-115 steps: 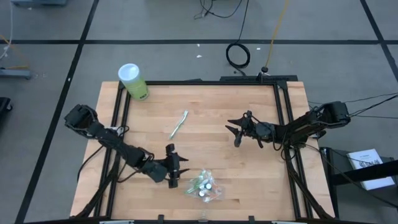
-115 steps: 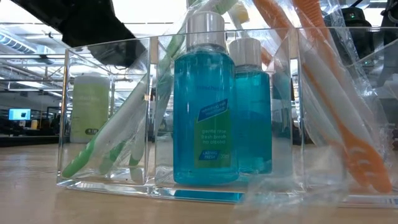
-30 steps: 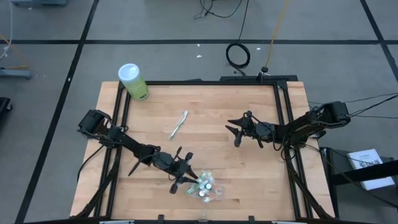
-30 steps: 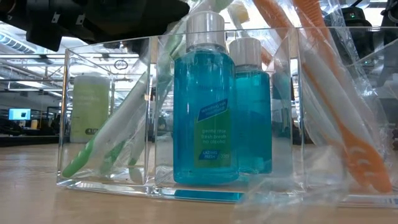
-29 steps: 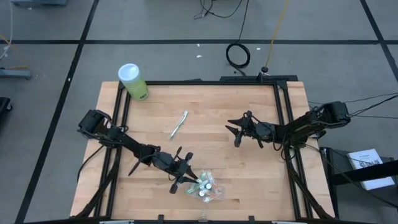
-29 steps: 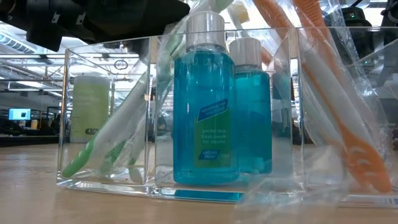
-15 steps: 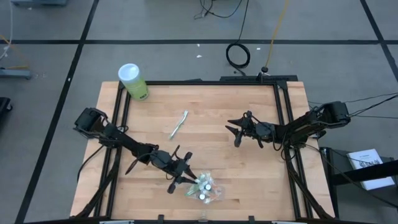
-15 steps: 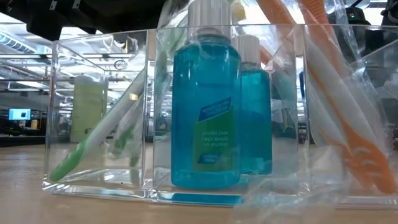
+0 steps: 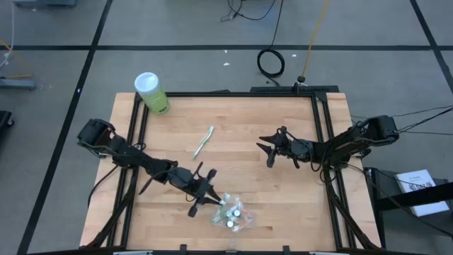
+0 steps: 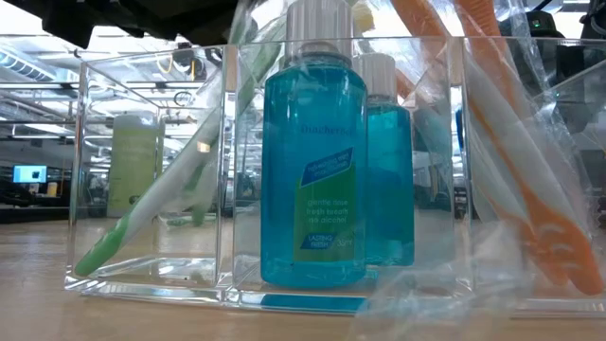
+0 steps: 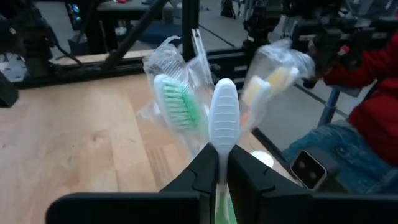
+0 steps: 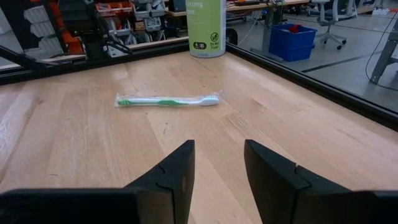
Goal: Pick & Place toothbrushing station
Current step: Put the green toothbrush into the transparent organizer
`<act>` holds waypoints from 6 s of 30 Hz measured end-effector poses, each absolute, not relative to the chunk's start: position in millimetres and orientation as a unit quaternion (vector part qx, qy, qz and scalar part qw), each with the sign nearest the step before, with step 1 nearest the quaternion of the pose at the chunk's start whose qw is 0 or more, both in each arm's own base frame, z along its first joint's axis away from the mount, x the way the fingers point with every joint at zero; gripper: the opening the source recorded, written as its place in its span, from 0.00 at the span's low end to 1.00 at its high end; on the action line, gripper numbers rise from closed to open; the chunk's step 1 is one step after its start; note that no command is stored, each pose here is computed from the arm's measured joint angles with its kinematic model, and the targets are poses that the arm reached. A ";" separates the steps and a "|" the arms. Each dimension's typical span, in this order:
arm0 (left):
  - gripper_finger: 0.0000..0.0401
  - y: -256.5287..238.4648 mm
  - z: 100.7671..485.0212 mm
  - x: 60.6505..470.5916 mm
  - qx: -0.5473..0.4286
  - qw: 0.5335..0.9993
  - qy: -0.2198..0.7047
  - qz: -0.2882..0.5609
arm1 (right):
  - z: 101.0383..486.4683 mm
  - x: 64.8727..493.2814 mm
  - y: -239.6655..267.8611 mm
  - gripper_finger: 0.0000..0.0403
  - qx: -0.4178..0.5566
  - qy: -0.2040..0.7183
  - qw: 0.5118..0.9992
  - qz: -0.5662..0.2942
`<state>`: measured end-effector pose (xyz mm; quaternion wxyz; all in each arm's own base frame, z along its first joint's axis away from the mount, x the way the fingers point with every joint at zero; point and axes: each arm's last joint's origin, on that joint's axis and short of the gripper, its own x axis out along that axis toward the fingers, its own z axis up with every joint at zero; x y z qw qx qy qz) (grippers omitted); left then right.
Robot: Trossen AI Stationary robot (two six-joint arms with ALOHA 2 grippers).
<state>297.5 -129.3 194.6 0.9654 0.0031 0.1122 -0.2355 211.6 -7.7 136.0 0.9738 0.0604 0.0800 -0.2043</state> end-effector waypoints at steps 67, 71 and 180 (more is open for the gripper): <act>0.03 -152.4 223.4 282.4 -0.013 0.948 0.010 -0.318 | 135.2 211.4 -7.7 0.32 0.057 0.084 0.974 -0.205; 0.04 -152.1 220.6 282.7 -0.012 0.951 0.024 -0.306 | 135.2 211.4 -7.7 0.32 0.057 0.084 0.974 -0.205; 0.53 -7.3 188.4 201.7 -0.058 0.972 0.181 0.136 | 139.7 211.0 -0.2 0.32 0.077 0.095 0.990 -0.072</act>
